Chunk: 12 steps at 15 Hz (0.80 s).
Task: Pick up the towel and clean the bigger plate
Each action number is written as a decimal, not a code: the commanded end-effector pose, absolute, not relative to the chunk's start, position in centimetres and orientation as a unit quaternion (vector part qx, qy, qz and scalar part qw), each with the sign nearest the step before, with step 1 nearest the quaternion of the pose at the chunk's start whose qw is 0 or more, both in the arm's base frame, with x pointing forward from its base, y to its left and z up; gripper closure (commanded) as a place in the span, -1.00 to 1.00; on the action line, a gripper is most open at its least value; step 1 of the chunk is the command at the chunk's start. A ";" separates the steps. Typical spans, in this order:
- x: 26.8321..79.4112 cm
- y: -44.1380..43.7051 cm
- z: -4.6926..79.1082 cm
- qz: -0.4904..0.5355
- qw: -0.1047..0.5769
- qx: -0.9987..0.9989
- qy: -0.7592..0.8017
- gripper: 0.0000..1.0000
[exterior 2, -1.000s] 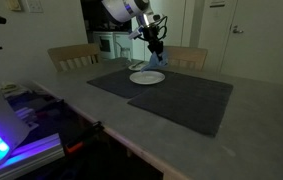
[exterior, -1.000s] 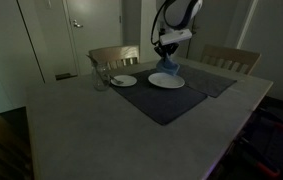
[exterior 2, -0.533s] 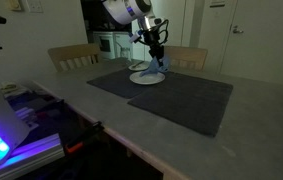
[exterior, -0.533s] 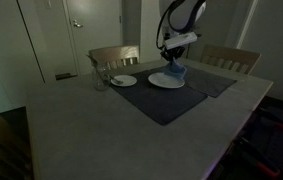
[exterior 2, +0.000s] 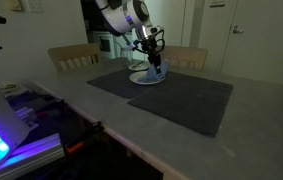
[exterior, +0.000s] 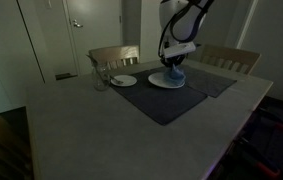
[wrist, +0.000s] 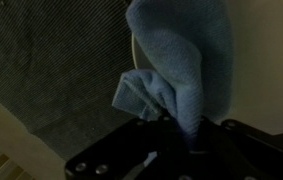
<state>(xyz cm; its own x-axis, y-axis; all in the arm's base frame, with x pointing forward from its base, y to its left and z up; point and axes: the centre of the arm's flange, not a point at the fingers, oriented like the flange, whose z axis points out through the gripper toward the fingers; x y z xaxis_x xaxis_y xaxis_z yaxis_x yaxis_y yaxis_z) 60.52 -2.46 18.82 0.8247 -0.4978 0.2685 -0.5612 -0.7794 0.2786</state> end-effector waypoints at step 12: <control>60.7 3.4 16.7 0.087 0.060 0.945 -0.311 0.94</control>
